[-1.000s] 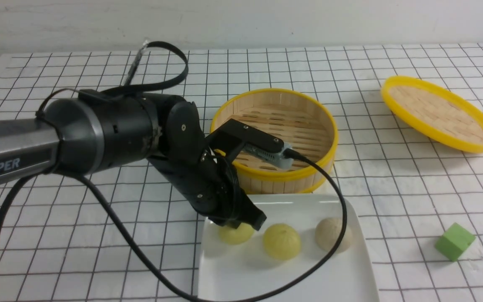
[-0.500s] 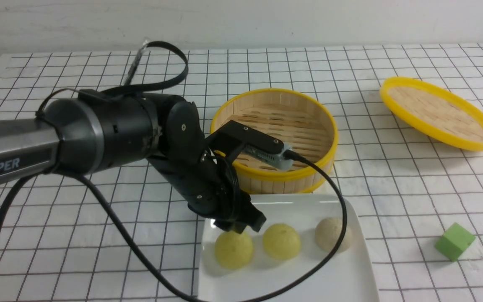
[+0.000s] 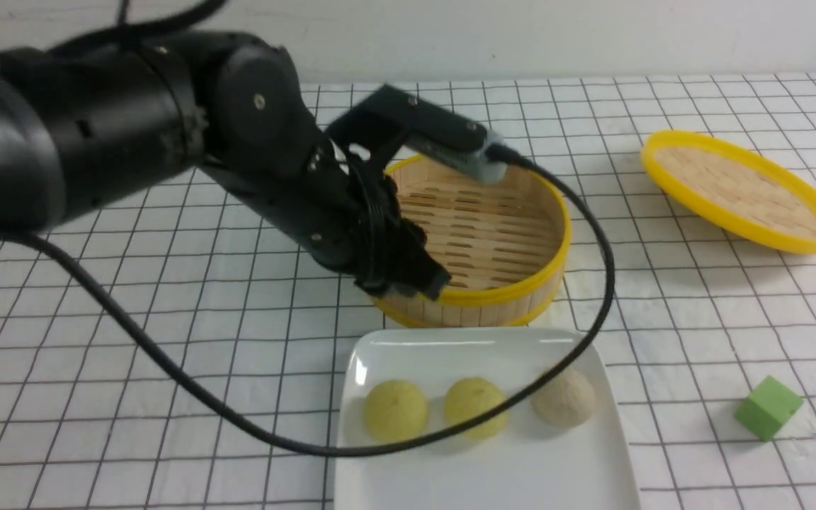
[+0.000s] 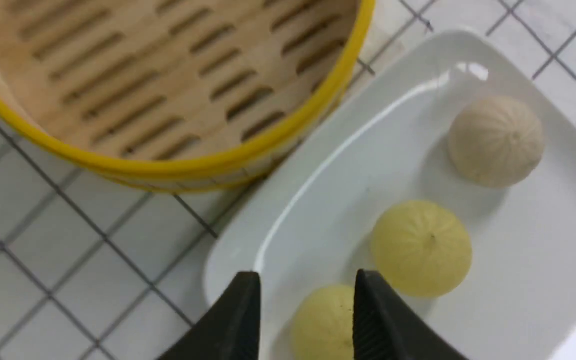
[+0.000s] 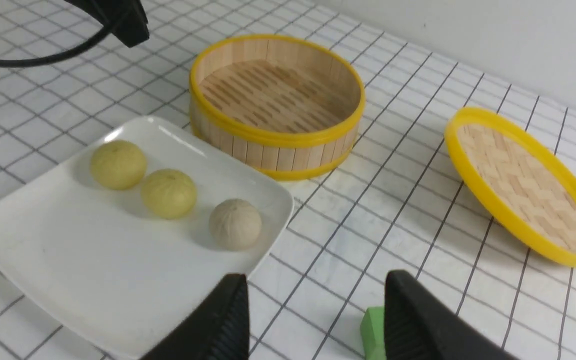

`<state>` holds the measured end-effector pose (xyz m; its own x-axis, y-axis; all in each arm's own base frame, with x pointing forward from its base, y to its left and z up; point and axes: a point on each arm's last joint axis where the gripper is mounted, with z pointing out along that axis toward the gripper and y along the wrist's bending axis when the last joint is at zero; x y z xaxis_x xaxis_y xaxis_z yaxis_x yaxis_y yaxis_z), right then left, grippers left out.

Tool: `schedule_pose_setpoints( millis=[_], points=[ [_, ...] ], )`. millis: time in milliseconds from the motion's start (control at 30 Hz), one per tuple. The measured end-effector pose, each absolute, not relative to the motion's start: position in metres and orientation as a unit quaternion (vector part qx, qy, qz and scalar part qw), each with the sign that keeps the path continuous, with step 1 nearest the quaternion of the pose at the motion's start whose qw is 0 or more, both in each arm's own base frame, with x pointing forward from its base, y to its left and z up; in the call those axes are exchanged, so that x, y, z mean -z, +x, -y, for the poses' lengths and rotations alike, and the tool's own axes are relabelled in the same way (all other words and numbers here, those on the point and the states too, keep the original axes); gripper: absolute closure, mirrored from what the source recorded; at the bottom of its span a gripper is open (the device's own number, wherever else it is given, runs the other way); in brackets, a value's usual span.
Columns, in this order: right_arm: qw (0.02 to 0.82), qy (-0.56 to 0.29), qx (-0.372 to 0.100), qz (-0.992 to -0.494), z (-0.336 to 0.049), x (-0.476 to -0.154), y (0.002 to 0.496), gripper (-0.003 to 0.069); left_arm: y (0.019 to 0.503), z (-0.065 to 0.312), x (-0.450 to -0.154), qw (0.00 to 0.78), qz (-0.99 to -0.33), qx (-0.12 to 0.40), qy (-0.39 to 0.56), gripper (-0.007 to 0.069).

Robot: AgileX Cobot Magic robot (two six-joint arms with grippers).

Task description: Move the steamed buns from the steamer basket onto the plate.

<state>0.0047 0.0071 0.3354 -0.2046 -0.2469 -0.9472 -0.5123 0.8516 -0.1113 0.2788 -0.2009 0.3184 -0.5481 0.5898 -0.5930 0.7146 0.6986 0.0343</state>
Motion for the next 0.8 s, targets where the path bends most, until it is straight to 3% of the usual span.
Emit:
schedule_pose_setpoints(
  millis=[200, 400, 567, 800],
  points=[
    [0.622, -0.236, -0.12, -0.737, -0.008, -0.345, 0.007, 0.0281, 0.259, 0.167, -0.373, 0.368, -0.865, 0.035, 0.34, 0.0339],
    [0.656, -0.225, -0.124, -0.709, -0.008, -0.353, 0.008, 0.0281, 0.221, 0.116, -0.426, 0.45, -0.862, -0.033, 0.231, 0.0339],
    [0.669, -0.221, -0.126, -0.698, -0.008, -0.356, 0.009, 0.0281, 0.177, 0.076, -0.46, 0.497, -0.847, -0.05, 0.18, 0.0339],
    [0.673, -0.22, -0.127, -0.694, -0.008, -0.357, 0.009, 0.0281, 0.11, 0.028, -0.486, 0.545, -0.814, -0.06, 0.189, 0.0339]
  ],
)
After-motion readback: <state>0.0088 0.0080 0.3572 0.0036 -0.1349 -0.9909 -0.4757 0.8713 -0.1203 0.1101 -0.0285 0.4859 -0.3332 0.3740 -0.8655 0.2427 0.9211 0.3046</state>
